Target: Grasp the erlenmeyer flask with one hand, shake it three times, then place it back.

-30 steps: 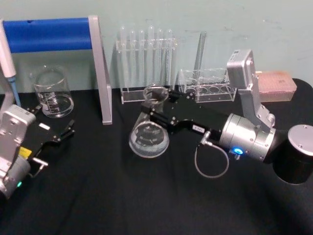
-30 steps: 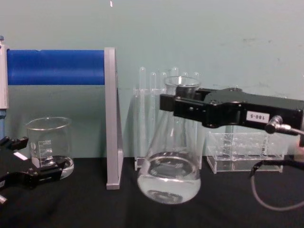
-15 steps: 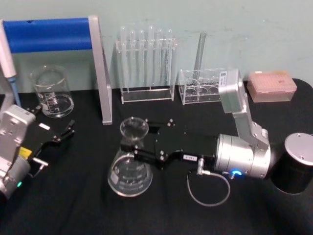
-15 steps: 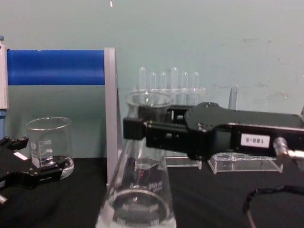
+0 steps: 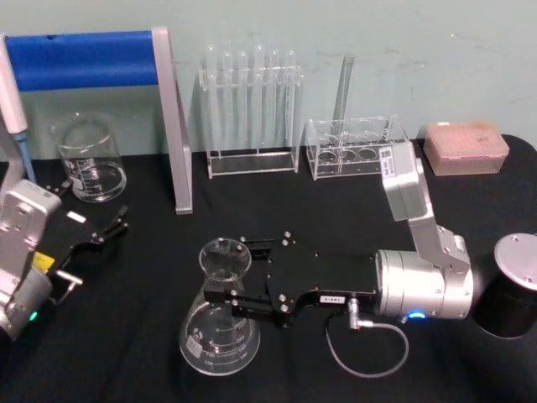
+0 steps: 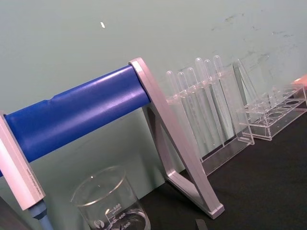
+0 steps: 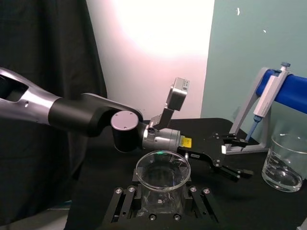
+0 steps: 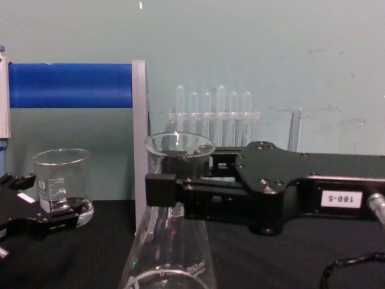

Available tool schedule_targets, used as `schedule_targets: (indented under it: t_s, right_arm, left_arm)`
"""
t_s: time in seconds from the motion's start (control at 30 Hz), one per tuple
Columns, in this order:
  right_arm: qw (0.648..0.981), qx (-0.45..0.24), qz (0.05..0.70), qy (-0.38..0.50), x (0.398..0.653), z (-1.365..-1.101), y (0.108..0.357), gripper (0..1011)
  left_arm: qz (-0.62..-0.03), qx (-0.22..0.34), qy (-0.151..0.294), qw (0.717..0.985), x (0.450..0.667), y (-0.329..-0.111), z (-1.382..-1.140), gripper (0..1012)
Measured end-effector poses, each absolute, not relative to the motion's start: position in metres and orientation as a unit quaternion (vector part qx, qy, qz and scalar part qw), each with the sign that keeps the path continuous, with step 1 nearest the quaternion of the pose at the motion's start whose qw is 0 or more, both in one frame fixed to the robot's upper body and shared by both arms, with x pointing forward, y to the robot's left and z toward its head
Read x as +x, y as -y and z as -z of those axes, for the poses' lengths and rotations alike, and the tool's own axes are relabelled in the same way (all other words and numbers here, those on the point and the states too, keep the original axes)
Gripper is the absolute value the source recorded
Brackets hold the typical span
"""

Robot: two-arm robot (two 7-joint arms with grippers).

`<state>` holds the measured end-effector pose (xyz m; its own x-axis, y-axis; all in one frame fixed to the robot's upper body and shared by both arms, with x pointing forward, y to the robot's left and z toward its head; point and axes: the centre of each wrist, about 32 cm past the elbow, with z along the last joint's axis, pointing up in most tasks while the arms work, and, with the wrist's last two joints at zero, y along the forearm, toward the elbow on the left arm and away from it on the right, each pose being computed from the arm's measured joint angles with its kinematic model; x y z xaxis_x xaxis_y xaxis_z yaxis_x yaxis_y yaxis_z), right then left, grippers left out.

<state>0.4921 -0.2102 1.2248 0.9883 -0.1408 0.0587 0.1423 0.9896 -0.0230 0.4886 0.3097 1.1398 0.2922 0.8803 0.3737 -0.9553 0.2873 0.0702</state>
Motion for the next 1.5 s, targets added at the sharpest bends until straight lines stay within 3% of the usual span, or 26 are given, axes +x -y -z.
schedule_targets:
  t_s: [0.27,0.63,1.13,1.33,1.5]
  right_arm:
    - [0.994,-0.018,0.106,0.024,0.498,-1.223,0.208,453]
    - [0.964,-0.032,0.262,0.033,0.515,-1.216,0.203,453]
    - [0.859,-0.034,0.510,0.008,0.540,-1.207,0.192,453]
    - [0.847,-0.030,0.531,0.002,0.541,-1.207,0.190,453]
    - [0.856,-0.026,0.516,0.000,0.536,-1.208,0.189,453]
  left_arm:
    - [-0.580,0.141,0.132,0.791,0.489,-0.310,-1.140,1001]
    - [-0.580,0.141,0.132,0.791,0.489,-0.310,-1.140,1001]
    - [-0.580,0.141,0.132,0.791,0.489,-0.310,-1.140,1001]
    - [-0.580,0.142,0.132,0.791,0.489,-0.310,-1.140,1001]
    - [-0.580,0.141,0.132,0.791,0.489,-0.310,-1.140,1001]
